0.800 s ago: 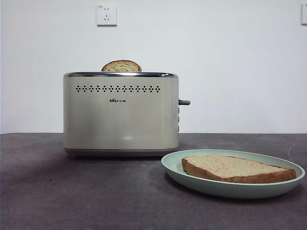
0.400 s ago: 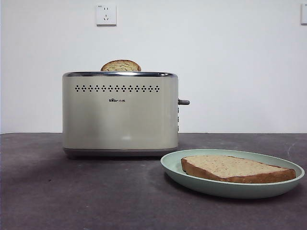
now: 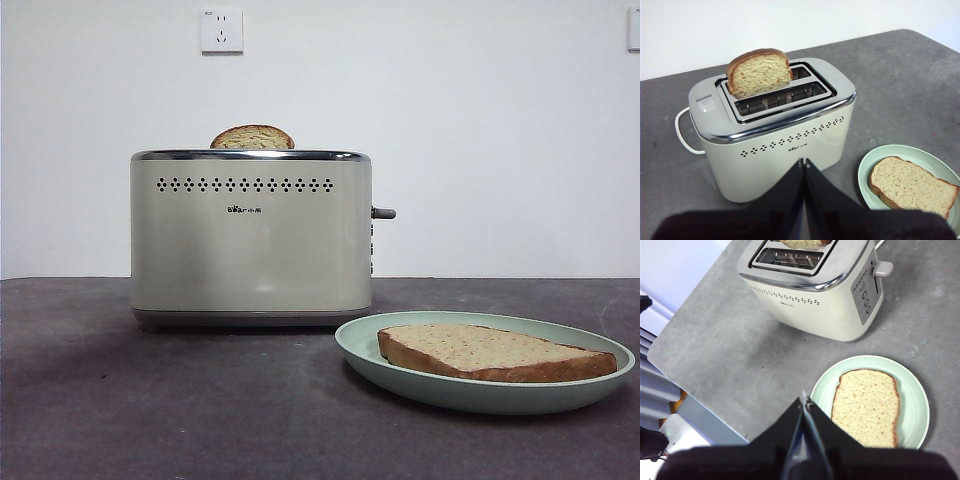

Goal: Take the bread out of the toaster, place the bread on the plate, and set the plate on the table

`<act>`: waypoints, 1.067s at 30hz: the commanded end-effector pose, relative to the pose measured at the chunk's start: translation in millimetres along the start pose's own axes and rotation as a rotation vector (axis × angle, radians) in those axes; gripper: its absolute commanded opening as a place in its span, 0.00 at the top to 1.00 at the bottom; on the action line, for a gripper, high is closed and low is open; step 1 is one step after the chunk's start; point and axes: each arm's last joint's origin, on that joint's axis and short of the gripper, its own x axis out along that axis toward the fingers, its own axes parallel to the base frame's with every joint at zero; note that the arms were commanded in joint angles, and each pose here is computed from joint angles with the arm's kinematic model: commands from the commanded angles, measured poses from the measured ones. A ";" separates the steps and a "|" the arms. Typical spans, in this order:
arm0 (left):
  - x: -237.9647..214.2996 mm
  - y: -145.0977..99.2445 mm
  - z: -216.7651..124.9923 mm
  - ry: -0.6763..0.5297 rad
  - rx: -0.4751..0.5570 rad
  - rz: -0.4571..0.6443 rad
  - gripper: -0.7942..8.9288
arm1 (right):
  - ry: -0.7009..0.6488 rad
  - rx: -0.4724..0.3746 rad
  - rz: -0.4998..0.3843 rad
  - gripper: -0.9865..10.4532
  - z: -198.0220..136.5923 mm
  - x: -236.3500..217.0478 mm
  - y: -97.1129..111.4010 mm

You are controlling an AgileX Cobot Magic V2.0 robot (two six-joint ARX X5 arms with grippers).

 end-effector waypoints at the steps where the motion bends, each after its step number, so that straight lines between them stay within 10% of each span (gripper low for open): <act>1: 0.8 0.5 -1.0 0.001 -0.011 0.006 0.92 | -0.002 -0.005 -0.003 0.91 -0.2 0.7 -0.6; 17: -9.6 17.2 -3.0 -0.024 -0.026 0.101 0.92 | -0.002 -0.005 -0.003 0.91 -0.2 0.7 -0.6; 32: -18.0 59.2 -98.4 -0.494 -0.141 0.249 0.92 | -0.002 -0.005 -0.003 0.91 -0.2 0.7 -0.6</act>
